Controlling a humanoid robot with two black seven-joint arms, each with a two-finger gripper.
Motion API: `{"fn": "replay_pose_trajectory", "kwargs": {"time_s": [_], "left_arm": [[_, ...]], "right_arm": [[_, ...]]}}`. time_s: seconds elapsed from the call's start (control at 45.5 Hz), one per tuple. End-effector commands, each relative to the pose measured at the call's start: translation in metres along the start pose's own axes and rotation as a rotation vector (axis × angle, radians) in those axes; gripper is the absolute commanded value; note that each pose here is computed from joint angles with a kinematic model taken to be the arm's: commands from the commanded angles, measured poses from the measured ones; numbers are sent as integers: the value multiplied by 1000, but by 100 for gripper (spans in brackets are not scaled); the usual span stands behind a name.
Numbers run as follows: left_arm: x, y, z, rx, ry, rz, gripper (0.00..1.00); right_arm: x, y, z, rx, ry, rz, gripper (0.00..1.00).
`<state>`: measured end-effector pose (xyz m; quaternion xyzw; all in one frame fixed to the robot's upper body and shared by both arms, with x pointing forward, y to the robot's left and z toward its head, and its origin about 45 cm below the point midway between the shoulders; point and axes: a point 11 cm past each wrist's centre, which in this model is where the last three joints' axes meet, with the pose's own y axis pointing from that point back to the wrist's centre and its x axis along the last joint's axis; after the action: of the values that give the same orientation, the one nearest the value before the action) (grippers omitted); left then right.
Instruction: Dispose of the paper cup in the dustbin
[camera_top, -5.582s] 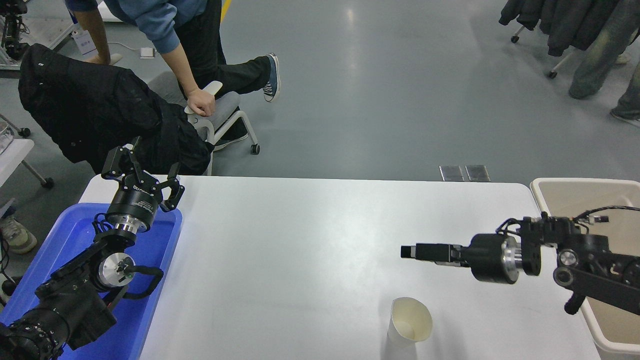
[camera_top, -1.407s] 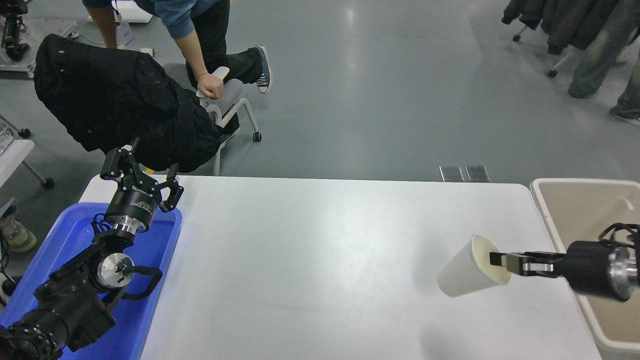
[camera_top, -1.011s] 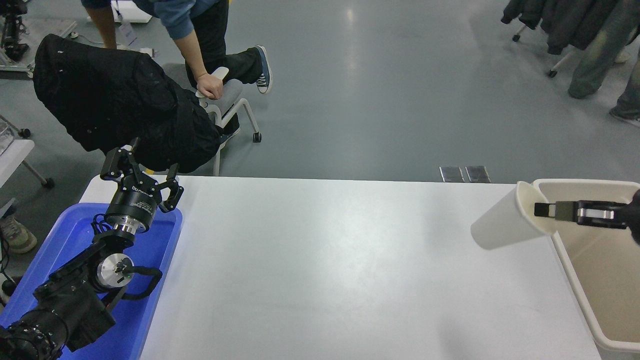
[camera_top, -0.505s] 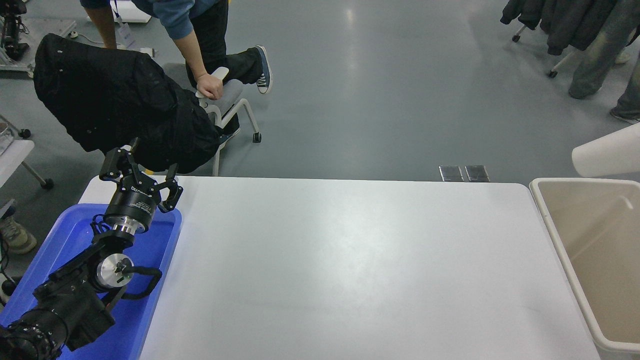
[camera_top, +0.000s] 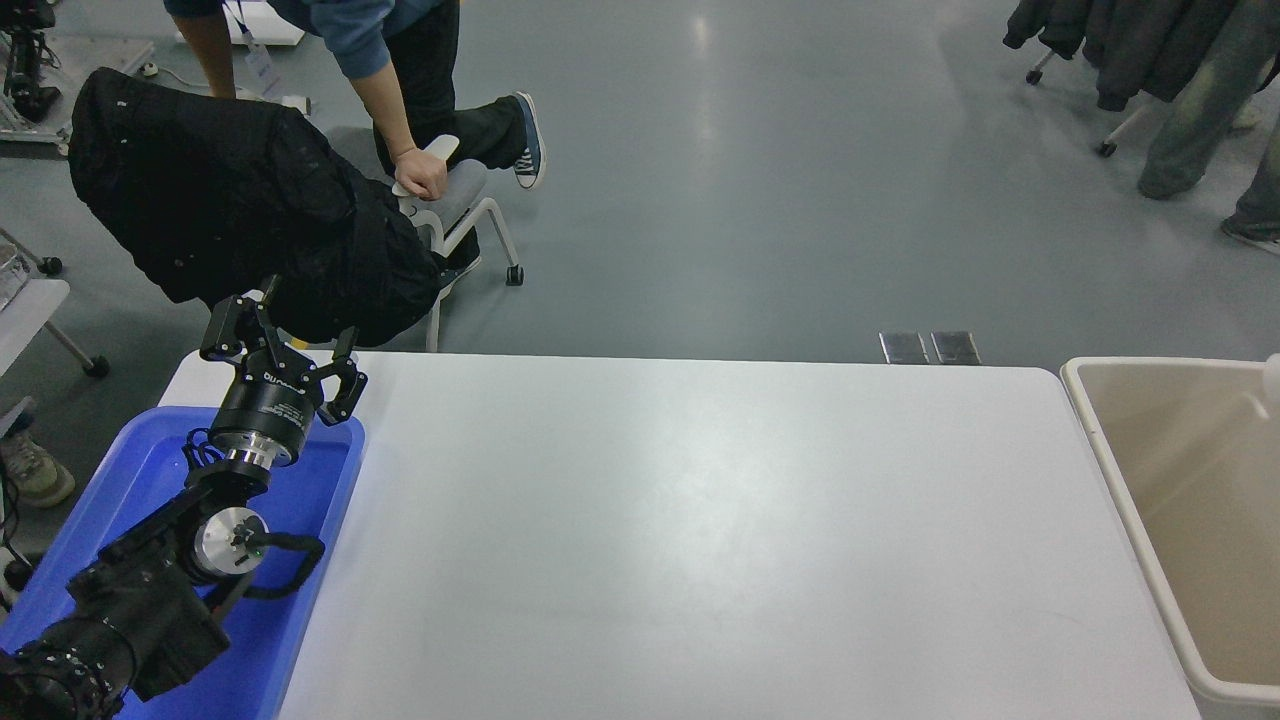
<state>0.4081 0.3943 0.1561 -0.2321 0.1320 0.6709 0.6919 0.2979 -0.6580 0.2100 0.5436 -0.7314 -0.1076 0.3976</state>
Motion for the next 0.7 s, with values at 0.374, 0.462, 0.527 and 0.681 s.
{"fn": "replay_pose_trajectory", "kwargs": {"time_s": [0.374, 0.462, 0.527, 0.681], "left_arm": [[0, 0, 0, 0, 0, 0, 100], [0, -1, 0, -1, 0, -1, 100], [0, 0, 0, -1, -1, 0, 100], [0, 0, 0, 0, 0, 1, 100]], "right_arm": [[-85, -27, 96, -307, -370, 238, 0], [-94, -27, 103, -337, -407, 248, 0], [-97, -26, 107, -352, -439, 259, 0], [-108, -25, 116, -396, -545, 258, 0]]}}
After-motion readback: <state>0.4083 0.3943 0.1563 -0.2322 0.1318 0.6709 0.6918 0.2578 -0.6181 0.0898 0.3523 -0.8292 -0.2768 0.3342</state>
